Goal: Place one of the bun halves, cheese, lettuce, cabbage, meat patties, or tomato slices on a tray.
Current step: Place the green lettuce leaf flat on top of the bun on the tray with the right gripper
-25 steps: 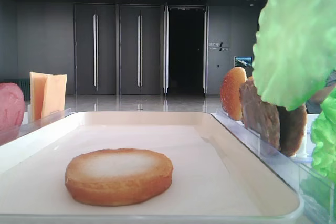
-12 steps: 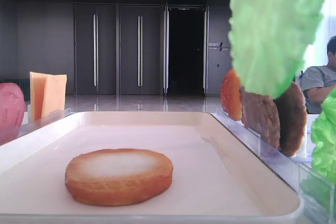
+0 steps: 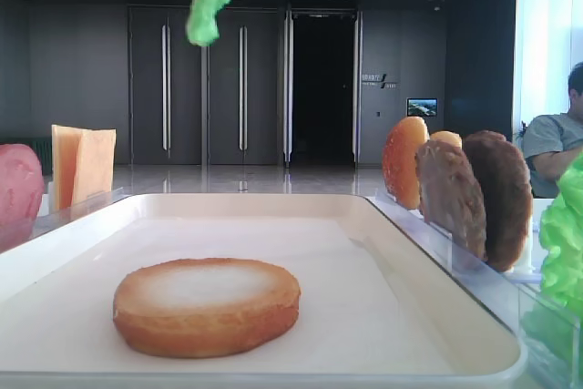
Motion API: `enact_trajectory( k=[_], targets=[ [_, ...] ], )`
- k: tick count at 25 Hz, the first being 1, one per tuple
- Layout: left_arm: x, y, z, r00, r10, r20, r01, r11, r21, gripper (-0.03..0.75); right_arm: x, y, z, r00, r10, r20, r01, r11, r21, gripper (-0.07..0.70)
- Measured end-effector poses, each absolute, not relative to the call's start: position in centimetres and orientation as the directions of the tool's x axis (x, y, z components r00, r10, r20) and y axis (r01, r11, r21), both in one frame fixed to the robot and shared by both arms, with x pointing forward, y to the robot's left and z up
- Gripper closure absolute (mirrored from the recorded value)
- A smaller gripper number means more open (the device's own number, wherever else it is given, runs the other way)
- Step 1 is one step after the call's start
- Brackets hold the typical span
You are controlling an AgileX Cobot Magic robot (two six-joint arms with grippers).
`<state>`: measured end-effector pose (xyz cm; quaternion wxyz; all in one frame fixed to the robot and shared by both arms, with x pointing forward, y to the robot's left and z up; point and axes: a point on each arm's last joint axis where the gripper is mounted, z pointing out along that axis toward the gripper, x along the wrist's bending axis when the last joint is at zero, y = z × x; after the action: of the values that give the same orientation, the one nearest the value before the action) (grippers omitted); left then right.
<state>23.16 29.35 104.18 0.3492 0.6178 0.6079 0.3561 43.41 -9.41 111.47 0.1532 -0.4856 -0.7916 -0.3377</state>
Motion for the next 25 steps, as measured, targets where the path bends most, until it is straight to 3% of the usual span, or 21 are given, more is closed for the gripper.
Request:
enact_trajectory(
  k=[3, 9, 17, 22, 25],
  targets=[
    [23.2, 29.4, 104.2, 0.007, 1.000, 0.015, 0.502, -0.017, 0.864, 0.324, 44.1, -9.7, 111.7, -0.458, 0.626, 0.631, 0.884, 0.248, 0.395, 0.598],
    [23.2, 29.4, 104.2, 0.007, 1.000, 0.015, 0.502, -0.017, 0.865, 0.324, 44.2, -10.1, 109.8, -0.410, 0.574, 0.709, 0.910, 0.208, 0.358, 0.598],
    [23.2, 29.4, 104.2, 0.006, 1.000, 0.014, 0.502, -0.015, 0.865, 0.324, 44.2, -9.7, 109.3, -0.399, 0.520, 0.755, 0.914, 0.162, 0.372, 0.599],
    [23.2, 29.4, 104.2, 0.006, 1.000, 0.013, 0.502, -0.014, 0.865, 0.324, 44.3, -9.4, 109.1, -0.371, 0.442, 0.817, 0.924, 0.086, 0.373, 0.599],
    [23.2, 29.4, 104.2, 0.006, 1.000, 0.013, 0.502, -0.014, 0.865, 0.324, 44.3, -9.4, 108.4, -0.359, 0.435, 0.826, 0.926, 0.060, 0.372, 0.599]
  ],
)
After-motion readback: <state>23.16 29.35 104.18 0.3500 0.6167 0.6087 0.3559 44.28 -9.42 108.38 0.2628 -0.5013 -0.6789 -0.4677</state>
